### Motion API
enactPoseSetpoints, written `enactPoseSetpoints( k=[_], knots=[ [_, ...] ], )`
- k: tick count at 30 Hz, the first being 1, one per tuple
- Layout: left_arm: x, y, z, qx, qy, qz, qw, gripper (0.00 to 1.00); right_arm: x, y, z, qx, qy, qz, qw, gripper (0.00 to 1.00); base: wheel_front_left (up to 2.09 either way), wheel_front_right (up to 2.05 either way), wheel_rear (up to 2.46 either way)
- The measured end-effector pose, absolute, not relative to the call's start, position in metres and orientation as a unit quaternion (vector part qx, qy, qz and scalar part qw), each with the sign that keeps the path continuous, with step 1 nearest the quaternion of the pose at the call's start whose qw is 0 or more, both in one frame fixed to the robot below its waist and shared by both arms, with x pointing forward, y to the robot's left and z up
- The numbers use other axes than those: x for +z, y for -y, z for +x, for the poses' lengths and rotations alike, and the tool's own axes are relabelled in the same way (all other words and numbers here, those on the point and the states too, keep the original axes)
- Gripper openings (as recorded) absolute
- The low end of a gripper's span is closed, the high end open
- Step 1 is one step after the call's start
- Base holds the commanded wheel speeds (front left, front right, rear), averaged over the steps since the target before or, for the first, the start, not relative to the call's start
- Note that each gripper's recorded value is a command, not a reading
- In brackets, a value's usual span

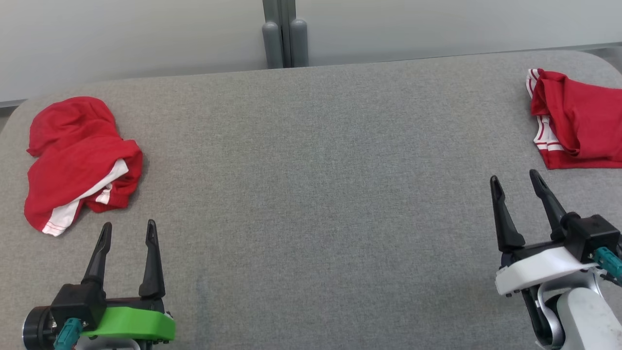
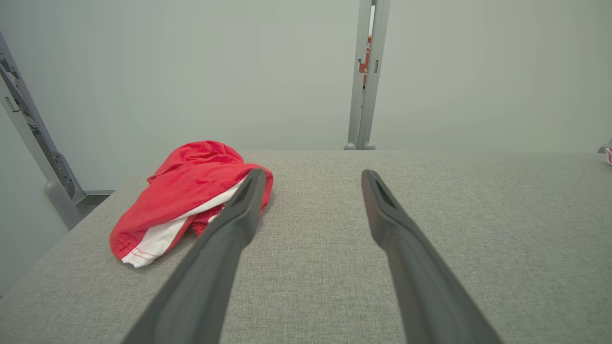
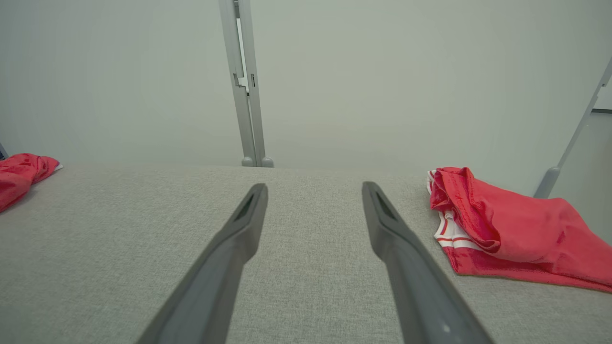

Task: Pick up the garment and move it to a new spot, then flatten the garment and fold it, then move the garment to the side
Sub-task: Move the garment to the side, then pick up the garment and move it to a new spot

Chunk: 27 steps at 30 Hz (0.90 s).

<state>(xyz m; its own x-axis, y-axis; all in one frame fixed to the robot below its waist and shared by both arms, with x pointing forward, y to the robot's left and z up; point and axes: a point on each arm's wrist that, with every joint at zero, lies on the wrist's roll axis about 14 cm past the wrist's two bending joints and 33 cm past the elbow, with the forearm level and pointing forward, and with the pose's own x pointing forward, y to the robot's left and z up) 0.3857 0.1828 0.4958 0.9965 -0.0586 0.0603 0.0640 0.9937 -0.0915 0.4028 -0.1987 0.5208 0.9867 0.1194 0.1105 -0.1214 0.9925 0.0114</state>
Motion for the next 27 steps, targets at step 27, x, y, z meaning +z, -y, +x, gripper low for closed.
enactPoseSetpoints(
  k=[27],
  knots=[
    [0.505,-0.193,0.358,-0.013,0.042,-0.049,0.998,1.00,0.513,0.168,0.356,0.069,0.050,0.054,0.995,1.00,0.00,0.00,0.00]
  ],
)
